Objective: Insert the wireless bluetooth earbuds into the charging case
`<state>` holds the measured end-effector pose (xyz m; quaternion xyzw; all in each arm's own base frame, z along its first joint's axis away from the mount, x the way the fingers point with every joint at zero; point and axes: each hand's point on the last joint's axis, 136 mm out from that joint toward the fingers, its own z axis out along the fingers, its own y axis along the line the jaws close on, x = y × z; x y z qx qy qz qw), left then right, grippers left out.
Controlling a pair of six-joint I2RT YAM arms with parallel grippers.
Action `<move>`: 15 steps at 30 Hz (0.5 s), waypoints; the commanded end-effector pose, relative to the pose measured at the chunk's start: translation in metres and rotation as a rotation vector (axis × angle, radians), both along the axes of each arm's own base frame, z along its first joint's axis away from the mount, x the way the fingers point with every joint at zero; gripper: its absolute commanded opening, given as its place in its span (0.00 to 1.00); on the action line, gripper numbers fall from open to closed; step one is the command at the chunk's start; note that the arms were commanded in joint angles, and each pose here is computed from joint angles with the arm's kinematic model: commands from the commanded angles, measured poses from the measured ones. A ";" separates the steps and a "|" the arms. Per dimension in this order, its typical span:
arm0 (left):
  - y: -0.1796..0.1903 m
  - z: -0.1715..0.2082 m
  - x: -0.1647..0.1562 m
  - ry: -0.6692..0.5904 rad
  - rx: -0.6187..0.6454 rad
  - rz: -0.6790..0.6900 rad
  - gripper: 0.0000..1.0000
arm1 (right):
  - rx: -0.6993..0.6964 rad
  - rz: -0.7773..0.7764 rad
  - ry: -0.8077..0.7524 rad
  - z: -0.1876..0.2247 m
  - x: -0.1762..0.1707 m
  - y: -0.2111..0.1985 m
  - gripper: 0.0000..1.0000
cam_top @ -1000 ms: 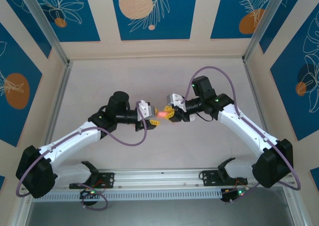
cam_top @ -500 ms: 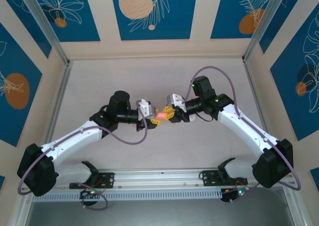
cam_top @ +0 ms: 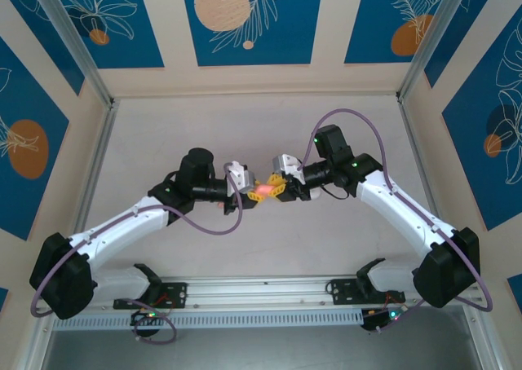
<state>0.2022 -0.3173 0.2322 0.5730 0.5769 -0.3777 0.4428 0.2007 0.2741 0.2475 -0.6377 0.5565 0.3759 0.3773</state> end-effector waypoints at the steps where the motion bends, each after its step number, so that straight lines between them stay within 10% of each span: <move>1: -0.005 0.014 -0.004 0.001 -0.028 -0.041 0.17 | 0.020 0.028 -0.006 0.006 -0.008 0.002 0.23; 15: -0.004 0.017 -0.004 -0.011 -0.049 -0.032 0.31 | 0.006 0.021 -0.013 0.004 -0.006 0.001 0.23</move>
